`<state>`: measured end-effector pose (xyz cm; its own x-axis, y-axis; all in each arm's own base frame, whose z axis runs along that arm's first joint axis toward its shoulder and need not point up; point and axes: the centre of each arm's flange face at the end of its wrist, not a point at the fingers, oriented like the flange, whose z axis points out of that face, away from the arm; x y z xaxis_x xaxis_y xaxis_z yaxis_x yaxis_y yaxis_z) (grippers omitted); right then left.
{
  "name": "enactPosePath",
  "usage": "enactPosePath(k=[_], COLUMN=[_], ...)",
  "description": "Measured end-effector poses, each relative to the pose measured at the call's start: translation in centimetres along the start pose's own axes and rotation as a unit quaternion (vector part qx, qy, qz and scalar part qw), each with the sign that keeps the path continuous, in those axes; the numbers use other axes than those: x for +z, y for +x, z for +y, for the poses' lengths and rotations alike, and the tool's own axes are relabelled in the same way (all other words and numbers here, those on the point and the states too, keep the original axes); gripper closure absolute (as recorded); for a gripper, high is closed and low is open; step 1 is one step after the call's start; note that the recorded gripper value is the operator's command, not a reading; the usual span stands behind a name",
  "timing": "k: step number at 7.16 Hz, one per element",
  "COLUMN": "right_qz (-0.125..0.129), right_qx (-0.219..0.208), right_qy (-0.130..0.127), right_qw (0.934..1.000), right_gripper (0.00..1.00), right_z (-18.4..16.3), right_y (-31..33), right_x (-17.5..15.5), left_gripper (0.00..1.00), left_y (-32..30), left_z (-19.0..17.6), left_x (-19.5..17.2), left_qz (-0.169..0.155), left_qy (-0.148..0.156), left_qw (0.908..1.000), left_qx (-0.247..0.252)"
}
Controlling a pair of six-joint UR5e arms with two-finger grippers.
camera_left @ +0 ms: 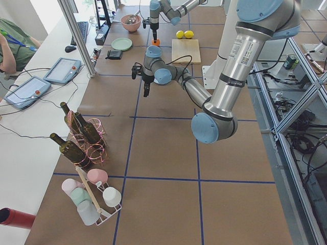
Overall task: Pick orange to plate
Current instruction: 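Lower the right gripper onto the orange and close on it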
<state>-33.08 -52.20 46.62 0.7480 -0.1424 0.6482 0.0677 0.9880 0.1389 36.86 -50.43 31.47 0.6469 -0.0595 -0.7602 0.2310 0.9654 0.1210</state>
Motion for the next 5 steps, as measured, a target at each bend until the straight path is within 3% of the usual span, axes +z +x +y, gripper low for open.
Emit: enactPosePath(k=[5], right_qz=[0.009], right_qx=[-0.006], right_qy=[-0.016], right_qw=[0.9998], right_gripper=[0.00], right_z=[0.2], right_y=[-0.1], right_x=[2.0], left_gripper=[0.00], left_y=[-0.5], left_z=[-0.7], left_x=[-0.4], left_qz=[-0.001], left_qy=[0.006], left_qw=[1.0000], left_qx=[-0.005])
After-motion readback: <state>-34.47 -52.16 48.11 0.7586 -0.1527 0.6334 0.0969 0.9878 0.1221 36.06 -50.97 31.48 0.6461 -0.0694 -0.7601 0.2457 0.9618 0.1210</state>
